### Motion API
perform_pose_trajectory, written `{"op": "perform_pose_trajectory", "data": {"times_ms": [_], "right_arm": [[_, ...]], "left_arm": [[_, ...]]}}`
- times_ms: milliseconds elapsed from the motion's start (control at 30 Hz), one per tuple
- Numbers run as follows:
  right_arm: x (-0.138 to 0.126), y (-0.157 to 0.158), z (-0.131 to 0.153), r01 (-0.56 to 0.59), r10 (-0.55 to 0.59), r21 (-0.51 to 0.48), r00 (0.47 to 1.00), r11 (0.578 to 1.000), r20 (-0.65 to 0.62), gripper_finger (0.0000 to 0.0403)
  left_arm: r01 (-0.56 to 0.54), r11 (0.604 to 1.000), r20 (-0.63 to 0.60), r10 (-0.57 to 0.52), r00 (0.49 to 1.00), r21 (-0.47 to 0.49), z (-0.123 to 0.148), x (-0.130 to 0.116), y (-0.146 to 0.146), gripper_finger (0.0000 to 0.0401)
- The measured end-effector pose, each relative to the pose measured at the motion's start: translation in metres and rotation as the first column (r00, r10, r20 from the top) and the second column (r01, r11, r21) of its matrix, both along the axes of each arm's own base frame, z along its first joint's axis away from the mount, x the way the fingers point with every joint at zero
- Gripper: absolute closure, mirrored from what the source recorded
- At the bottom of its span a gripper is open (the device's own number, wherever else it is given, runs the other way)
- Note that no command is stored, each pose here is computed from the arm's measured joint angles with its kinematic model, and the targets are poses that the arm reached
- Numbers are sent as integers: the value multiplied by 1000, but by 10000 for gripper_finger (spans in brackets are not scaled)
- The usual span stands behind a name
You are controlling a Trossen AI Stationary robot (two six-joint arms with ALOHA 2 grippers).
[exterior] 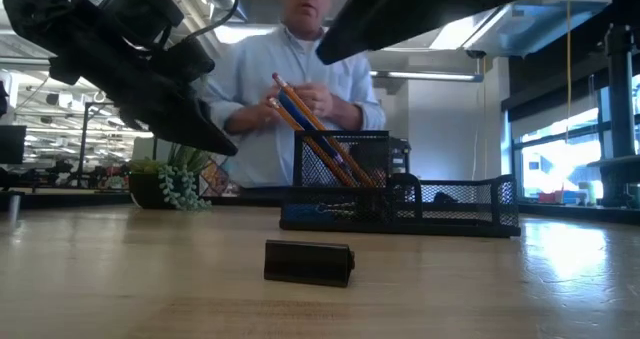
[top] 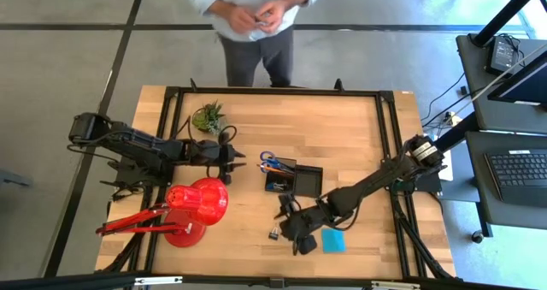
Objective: Pick and place office supplies into organizer
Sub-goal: Put the black binder clip into the black desk organizer
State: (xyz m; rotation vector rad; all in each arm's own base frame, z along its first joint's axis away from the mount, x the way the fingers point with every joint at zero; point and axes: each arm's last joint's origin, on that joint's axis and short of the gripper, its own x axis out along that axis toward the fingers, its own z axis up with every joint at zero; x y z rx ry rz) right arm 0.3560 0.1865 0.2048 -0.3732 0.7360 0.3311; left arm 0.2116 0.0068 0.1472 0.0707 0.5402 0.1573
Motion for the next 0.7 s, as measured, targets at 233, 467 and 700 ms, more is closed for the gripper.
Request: {"op": "perform_pose_trajectory", "data": {"times_ms": [233,467,700], "right_arm": [[12,-20,-3,-122,134,160,989,980,-69,163],[15,-23,-1,-202,205,117,979,972,-17,163],[26,-18,7,-243,244,92,970,966,1,163]], "left_arm": [[78,997,-3,-78,997,7,0,0,-9,288],[78,997,-4,-78,997,9,0,0,-10,288],[76,997,-4,-76,997,10,0,0,-10,288]]}}
